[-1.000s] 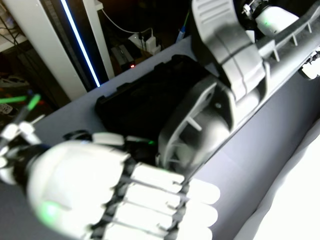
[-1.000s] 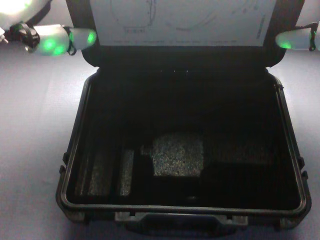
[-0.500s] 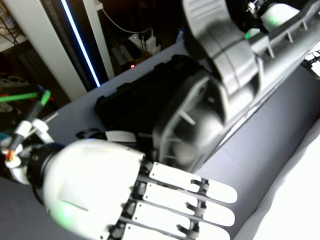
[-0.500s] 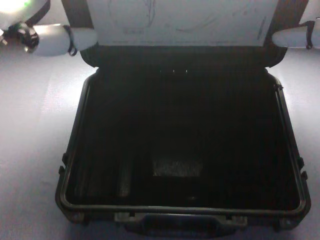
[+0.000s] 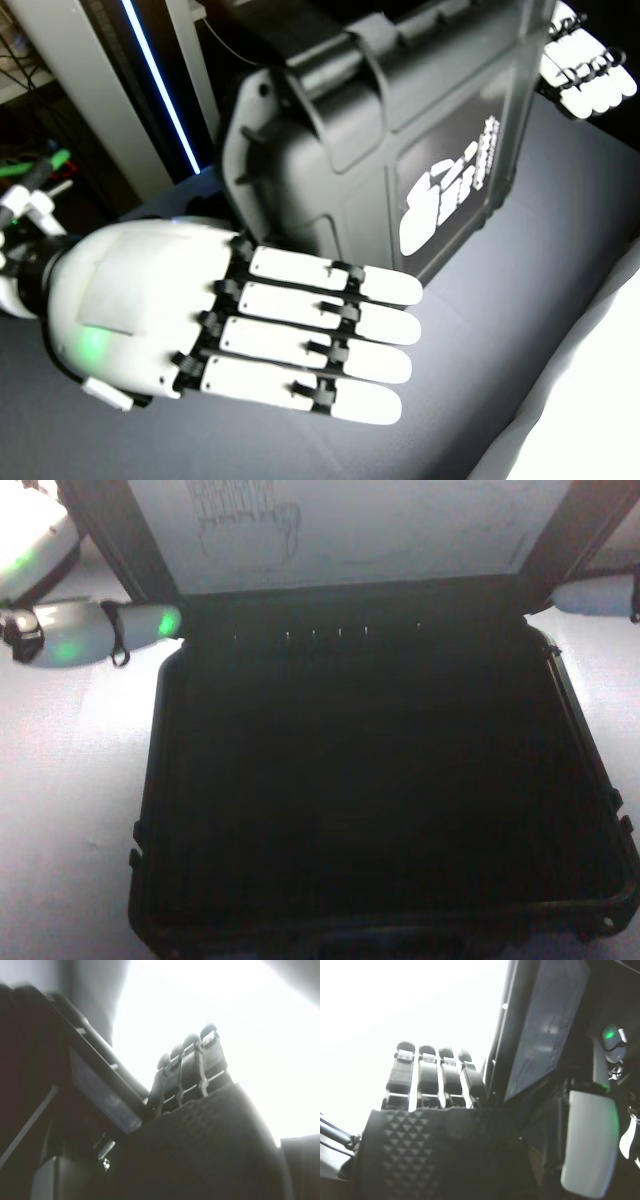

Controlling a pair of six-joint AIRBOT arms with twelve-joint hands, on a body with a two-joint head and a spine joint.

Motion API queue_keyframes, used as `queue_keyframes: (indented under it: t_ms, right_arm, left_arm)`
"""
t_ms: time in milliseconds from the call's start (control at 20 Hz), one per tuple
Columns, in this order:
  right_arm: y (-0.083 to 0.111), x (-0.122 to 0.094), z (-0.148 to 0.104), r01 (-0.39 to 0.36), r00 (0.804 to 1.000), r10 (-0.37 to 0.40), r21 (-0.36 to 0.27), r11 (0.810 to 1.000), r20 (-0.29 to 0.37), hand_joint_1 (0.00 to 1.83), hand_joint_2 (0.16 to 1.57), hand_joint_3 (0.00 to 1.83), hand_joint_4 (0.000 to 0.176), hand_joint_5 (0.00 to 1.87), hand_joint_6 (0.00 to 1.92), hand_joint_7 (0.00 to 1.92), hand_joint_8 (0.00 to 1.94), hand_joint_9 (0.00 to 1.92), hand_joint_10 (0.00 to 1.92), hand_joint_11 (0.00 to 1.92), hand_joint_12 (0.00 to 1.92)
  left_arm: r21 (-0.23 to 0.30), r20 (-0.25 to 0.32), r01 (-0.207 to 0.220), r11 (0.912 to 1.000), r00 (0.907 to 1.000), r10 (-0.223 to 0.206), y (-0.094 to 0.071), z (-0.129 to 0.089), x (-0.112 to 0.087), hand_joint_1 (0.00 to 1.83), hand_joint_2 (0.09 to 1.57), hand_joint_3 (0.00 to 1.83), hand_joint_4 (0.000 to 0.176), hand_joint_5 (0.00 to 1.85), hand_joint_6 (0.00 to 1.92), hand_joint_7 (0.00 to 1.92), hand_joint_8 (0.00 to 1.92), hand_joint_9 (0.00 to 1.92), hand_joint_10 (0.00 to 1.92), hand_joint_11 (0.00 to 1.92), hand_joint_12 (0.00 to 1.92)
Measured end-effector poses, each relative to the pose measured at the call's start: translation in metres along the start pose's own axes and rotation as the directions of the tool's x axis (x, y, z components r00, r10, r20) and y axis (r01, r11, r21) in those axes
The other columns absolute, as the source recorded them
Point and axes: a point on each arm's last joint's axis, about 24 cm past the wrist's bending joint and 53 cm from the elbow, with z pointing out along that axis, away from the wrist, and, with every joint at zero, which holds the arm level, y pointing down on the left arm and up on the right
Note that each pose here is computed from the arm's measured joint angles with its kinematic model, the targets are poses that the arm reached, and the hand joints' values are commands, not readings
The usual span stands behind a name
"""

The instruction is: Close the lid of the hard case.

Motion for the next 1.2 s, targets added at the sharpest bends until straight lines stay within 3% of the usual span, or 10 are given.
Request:
queue_keyframes:
  t_ms: [350,400,450,550,600,650,750,850,1000,1200]
  right_arm:
    - [0.010,0.012,-0.024,0.007,0.998,-0.008,-0.025,1.000,-0.056,0.60,0.87,0.00,0.000,0.05,0.00,0.05,0.00,0.02,0.00,0.04,0.02]
    - [0.014,0.014,-0.028,0.011,0.998,-0.014,-0.038,0.999,-0.065,0.62,0.87,0.00,0.026,0.06,0.01,0.05,0.00,0.02,0.00,0.04,0.02]
    - [0.017,0.016,-0.030,0.010,0.998,-0.013,-0.047,0.999,-0.068,0.66,0.93,0.00,0.000,0.06,0.00,0.08,0.00,0.05,0.00,0.06,0.04]
    - [0.023,0.018,-0.038,0.004,0.997,-0.008,-0.063,0.998,-0.074,0.66,0.93,0.00,0.003,0.06,0.00,0.09,0.00,0.07,0.00,0.09,0.06]
    - [0.026,0.018,-0.041,0.004,0.997,-0.010,-0.072,0.997,-0.073,0.69,0.94,0.00,0.025,0.06,0.00,0.10,0.00,0.07,0.00,0.07,0.06]
    - [0.027,0.018,-0.044,0.006,0.997,-0.012,-0.076,0.997,-0.077,0.71,0.94,0.00,0.026,0.05,0.00,0.08,0.00,0.06,0.00,0.06,0.06]
    - [0.030,0.016,-0.047,0.010,0.997,-0.017,-0.086,0.996,-0.076,0.75,0.96,0.01,0.006,0.04,0.00,0.07,0.00,0.05,0.00,0.02,0.05]
    - [0.025,0.016,-0.049,0.009,0.997,-0.015,-0.070,0.997,-0.079,0.76,0.95,0.00,0.037,0.04,0.00,0.05,0.00,0.03,0.00,0.01,0.05]
    - [0.021,0.024,-0.053,0.001,0.995,-0.008,-0.060,0.998,-0.104,0.79,0.95,0.00,0.017,0.03,0.00,0.05,0.00,0.01,0.00,0.00,0.04]
    - [0.015,0.030,-0.062,0.001,0.990,-0.005,-0.032,0.999,-0.140,0.70,0.94,0.00,0.016,0.04,0.00,0.04,0.00,0.01,0.00,0.00,0.05]
  left_arm:
    - [0.021,0.011,-0.016,0.9996,0.9998,0.016,-0.005,-0.013,-0.005,0.06,1.14,0.00,0.000,0.00,0.00,0.00,0.00,0.00,0.00,0.00,0.00]
    - [0.026,0.007,-0.010,0.9996,0.9999,0.010,-0.008,-0.014,-0.003,0.05,1.14,0.00,0.000,0.00,0.00,0.00,0.00,0.00,0.00,0.00,0.00]
    - [0.033,0.009,-0.007,0.9994,0.9999,0.007,-0.010,-0.015,-0.002,0.05,1.14,0.00,0.000,0.00,0.00,0.00,0.00,0.00,0.00,0.00,0.00]
    - [0.059,-0.026,-0.029,0.9978,0.9992,0.031,-0.017,-0.020,0.007,0.09,1.14,0.00,0.000,0.00,0.00,0.00,0.00,0.00,0.00,0.00,0.00]
    - [0.060,-0.045,-0.017,0.9980,0.9988,0.020,-0.017,-0.022,0.012,0.10,1.16,0.01,0.000,0.00,0.00,0.00,0.00,0.00,0.00,0.01,0.00]
    - [0.058,-0.056,-0.006,0.9983,0.9984,0.010,-0.017,-0.024,0.015,0.12,1.17,0.01,0.000,0.00,0.00,0.00,0.00,0.00,0.00,0.02,0.01]
    - [0.053,-0.065,-0.008,0.9986,0.9978,0.011,-0.014,-0.033,0.012,0.14,1.16,0.00,0.000,0.00,0.00,0.00,0.00,0.00,0.00,0.02,0.01]
    - [0.049,-0.080,-0.016,0.9987,0.9966,0.020,-0.013,-0.039,0.013,0.23,1.16,0.00,0.000,0.00,0.00,0.00,0.00,0.00,0.00,0.00,0.00]
    - [0.042,-0.115,-0.042,0.9982,0.9923,0.047,-0.011,-0.049,0.016,0.17,1.15,0.00,0.000,0.00,0.00,0.00,0.00,0.00,0.00,0.01,0.01]
    - [0.036,-0.163,-0.068,0.9970,0.9839,0.073,-0.010,-0.062,0.020,0.17,1.12,0.00,0.000,0.00,0.00,0.00,0.00,0.03,0.01,0.08,0.04]
